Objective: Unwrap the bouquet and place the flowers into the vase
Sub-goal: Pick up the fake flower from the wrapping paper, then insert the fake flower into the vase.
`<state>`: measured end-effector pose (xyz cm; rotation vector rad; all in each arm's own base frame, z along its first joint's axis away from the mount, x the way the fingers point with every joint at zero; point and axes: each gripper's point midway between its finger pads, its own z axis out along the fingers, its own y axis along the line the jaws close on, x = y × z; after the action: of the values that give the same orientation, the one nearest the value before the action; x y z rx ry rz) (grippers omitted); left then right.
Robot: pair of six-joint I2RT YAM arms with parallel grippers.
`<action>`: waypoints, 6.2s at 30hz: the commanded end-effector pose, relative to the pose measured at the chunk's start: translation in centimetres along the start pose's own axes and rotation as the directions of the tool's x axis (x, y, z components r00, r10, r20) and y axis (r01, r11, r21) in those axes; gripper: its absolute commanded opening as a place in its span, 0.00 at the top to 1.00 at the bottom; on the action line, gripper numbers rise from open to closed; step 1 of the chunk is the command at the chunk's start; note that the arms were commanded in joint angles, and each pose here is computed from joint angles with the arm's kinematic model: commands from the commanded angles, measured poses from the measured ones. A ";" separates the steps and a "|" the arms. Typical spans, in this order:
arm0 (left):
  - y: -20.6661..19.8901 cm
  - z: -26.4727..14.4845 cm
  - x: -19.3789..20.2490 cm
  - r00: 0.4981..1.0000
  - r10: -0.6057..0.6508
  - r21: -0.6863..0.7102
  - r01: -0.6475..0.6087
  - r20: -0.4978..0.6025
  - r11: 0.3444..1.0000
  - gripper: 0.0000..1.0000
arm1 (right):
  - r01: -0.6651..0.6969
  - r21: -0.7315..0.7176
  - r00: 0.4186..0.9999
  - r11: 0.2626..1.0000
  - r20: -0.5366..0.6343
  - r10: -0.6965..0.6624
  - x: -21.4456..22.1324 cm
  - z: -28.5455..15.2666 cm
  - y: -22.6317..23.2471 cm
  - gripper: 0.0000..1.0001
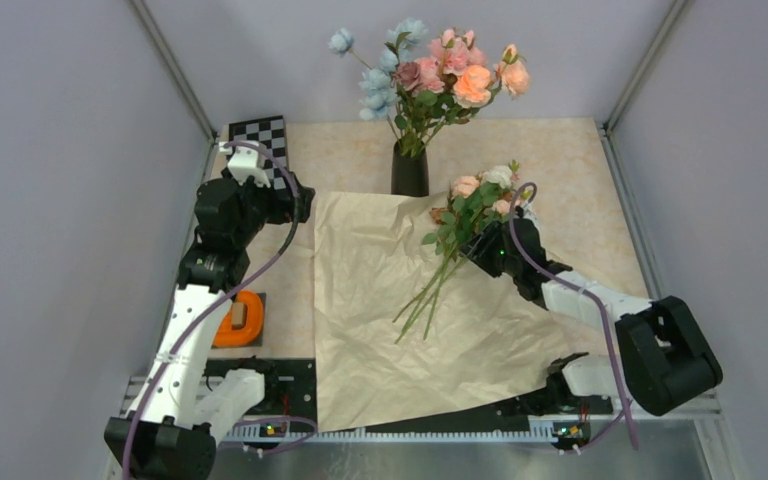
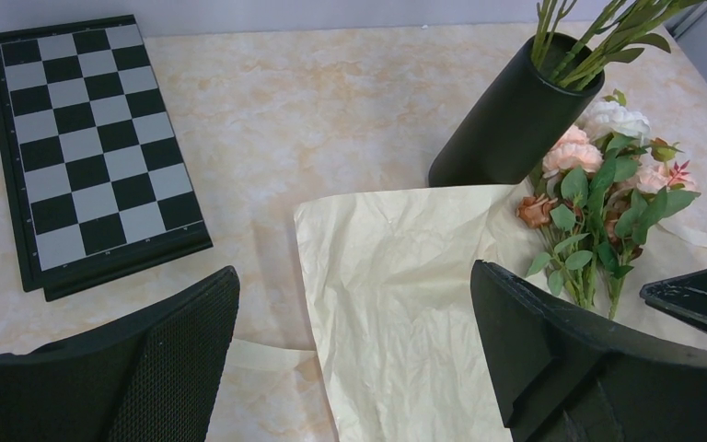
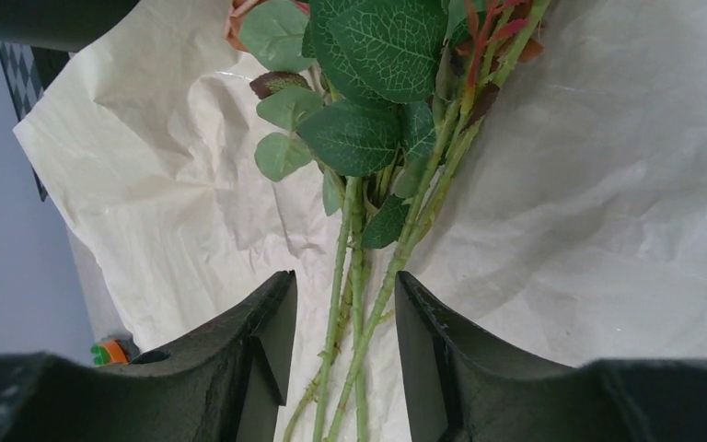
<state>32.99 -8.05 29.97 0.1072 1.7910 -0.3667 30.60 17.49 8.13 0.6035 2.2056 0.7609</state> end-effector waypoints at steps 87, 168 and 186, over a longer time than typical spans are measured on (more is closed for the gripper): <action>-23.2 -4.7 -7.4 0.913 -0.383 0.766 0.345 -0.140 0.543 0.01 | 0.745 -0.418 0.612 0.520 0.738 -0.283 -12.5 -26.3 22.6 1.00; -12.4 1.4 -22.7 0.634 -0.213 0.363 -0.115 0.743 0.925 1.00 | 0.535 -0.112 0.793 0.837 0.408 -0.453 -16.5 -14.4 9.3 0.28; -13.8 4.5 -26.0 0.627 -0.096 0.310 -0.240 0.773 0.920 1.00 | 0.523 -0.094 0.803 0.847 0.386 -0.453 -16.6 -13.4 7.5 0.29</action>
<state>40.50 -19.09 54.97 0.2171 0.8558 -0.6132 32.27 8.25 28.23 0.0509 1.8340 0.5237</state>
